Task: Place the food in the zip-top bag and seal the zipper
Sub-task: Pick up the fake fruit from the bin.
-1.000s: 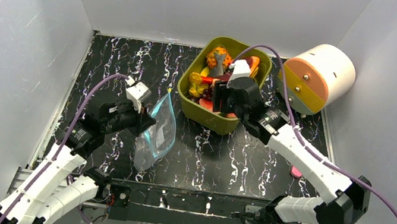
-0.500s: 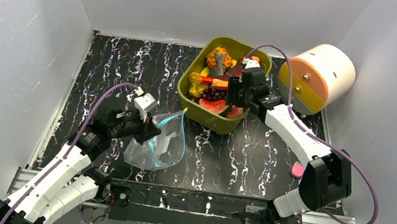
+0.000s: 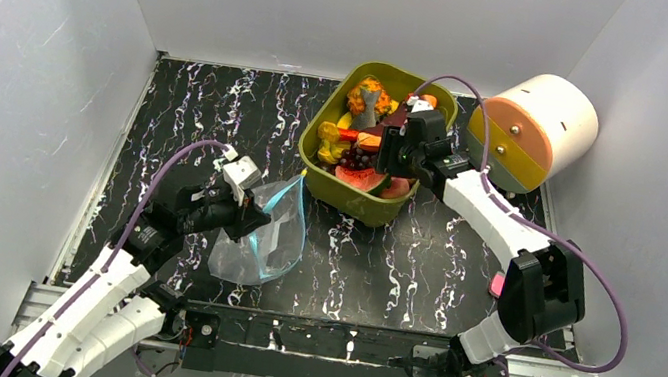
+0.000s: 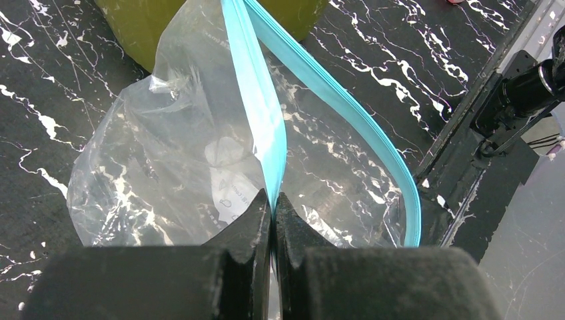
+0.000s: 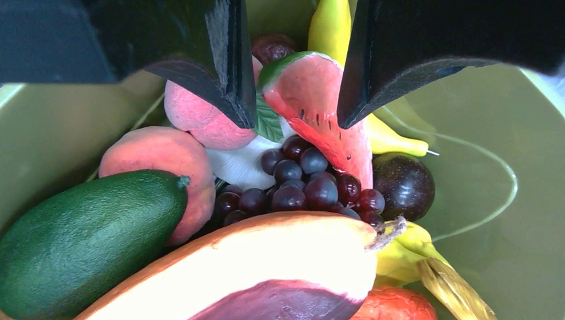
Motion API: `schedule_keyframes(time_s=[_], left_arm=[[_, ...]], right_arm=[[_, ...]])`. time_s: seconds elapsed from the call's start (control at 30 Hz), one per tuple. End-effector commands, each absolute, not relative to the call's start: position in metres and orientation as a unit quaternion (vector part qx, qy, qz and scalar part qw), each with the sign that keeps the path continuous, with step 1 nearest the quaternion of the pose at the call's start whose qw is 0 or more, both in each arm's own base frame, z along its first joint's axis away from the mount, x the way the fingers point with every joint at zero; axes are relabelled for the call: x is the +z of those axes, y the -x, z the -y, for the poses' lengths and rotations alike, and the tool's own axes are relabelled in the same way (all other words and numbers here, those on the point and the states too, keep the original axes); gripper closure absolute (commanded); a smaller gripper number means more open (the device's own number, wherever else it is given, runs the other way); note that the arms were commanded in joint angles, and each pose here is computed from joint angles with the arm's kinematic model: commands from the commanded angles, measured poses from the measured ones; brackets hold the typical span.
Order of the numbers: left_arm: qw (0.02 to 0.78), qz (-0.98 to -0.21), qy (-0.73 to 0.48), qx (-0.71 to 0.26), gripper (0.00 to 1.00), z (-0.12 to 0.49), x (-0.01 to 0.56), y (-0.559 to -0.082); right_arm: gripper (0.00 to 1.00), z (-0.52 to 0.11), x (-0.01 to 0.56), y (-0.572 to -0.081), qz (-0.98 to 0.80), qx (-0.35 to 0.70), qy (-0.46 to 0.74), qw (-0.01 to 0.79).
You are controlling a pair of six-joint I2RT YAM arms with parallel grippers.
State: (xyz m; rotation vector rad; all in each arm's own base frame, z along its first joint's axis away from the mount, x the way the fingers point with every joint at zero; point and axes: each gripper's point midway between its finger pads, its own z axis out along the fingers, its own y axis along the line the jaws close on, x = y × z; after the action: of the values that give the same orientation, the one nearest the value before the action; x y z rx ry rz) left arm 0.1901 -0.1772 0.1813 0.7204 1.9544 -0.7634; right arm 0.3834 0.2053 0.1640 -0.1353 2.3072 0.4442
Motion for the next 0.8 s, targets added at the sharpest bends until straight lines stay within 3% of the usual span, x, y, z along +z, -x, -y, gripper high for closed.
schedule_keyframes(time_s=[0.0, 0.37, 0.43, 0.67, 0.77], left_arm=[[0.466, -0.77, -0.303, -0.312, 1.0, 0.18, 0.196, -0.192], [0.465, -0.774, -0.301, -0.308, 1.0, 0.178, 0.194, -0.192], [0.463, -0.774, -0.301, -0.308, 1.0, 0.178, 0.194, -0.192], [0.466, -0.776, -0.297, -0.303, 1.0, 0.177, 0.194, -0.194], [0.467, -0.783, -0.289, -0.293, 1.0, 0.173, 0.192, -0.197]], right_arm=[[0.55, -0.212, 0.18, -0.391, -0.889, 0.201, 0.045, 0.409], [0.59, -0.21, 0.17, -0.388, -0.893, 0.203, 0.04, 0.399], [0.64, -0.209, 0.168, -0.387, -0.894, 0.202, 0.04, 0.397], [0.99, -0.207, 0.187, -0.387, -0.881, 0.206, 0.041, 0.423], [1.0, -0.204, 0.204, -0.385, -0.872, 0.211, 0.04, 0.44]])
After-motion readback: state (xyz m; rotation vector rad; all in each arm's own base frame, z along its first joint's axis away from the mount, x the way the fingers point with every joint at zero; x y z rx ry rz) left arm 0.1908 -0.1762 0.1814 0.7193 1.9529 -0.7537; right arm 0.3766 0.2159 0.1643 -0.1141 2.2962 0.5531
